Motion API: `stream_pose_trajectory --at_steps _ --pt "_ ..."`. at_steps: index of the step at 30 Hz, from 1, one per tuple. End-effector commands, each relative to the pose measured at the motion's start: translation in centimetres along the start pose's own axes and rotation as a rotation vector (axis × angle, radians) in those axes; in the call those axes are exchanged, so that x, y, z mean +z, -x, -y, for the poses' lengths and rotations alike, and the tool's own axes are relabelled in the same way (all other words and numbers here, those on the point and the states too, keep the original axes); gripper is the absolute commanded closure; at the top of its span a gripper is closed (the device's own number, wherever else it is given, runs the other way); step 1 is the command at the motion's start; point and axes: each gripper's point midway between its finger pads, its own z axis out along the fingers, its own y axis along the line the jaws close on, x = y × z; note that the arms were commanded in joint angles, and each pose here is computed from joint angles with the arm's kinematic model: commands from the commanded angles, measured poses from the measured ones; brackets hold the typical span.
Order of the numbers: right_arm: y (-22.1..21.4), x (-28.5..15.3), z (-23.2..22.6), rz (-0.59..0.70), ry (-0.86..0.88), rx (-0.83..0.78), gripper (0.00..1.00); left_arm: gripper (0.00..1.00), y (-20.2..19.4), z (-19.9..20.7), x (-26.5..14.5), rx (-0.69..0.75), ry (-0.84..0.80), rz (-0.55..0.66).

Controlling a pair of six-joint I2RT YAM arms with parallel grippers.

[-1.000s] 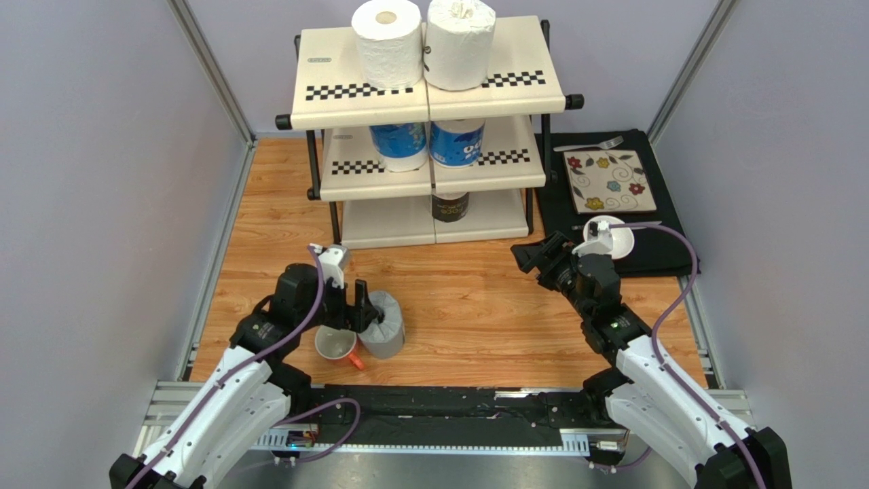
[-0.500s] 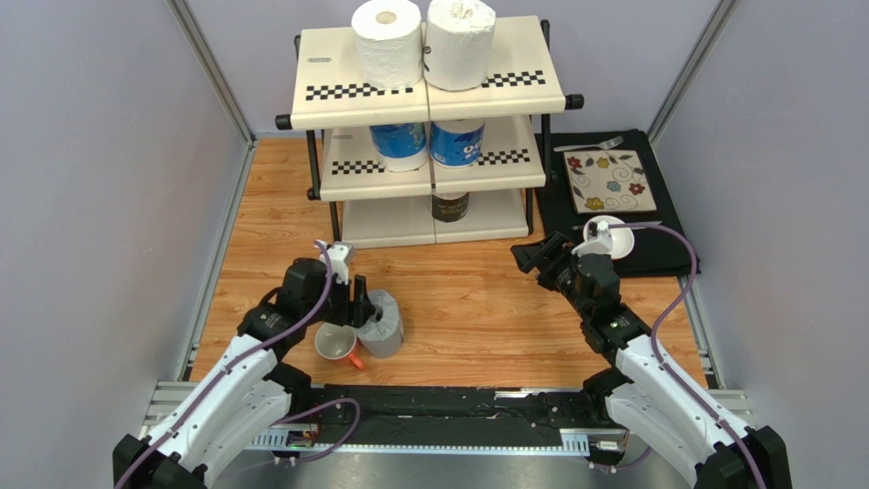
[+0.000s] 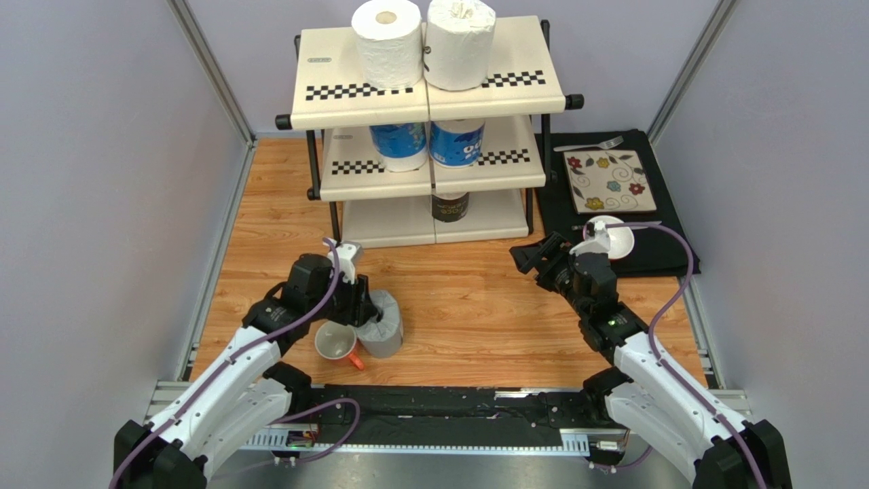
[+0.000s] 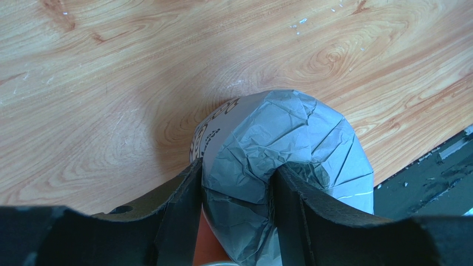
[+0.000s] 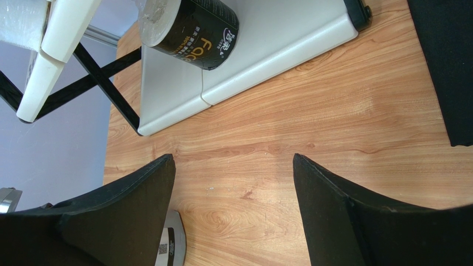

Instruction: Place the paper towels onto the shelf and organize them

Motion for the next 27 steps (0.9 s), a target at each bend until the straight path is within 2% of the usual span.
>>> stream_pose_trajectory --at_steps 1,7,12,18,22,27 --pt "0.2 0.0 -0.1 0.013 0.001 -0.014 0.19 0.45 1.4 0.7 -0.3 0.045 -0.023 0.024" --pt "0.4 0.0 0.1 0.019 -0.008 -0.013 0.19 0.47 3.7 1.5 -0.6 0.052 -0.049 0.084" --pt "0.3 0.0 0.3 0.019 -0.014 -0.011 0.19 0.52 5.7 2.2 -0.7 0.042 -0.064 0.127" --pt "0.3 0.1 0.4 0.019 -0.018 -0.012 0.19 0.54 9.4 2.6 -0.5 0.013 -0.063 0.251" --pt "0.5 0.1 0.2 0.024 -0.012 -0.008 0.18 0.55 12.7 2.5 -0.1 -0.027 -0.044 0.380" --pt "0.6 -0.1 0.3 0.028 -0.014 0.000 0.18 0.64 15.4 2.5 1.2 -0.079 -0.049 0.468"
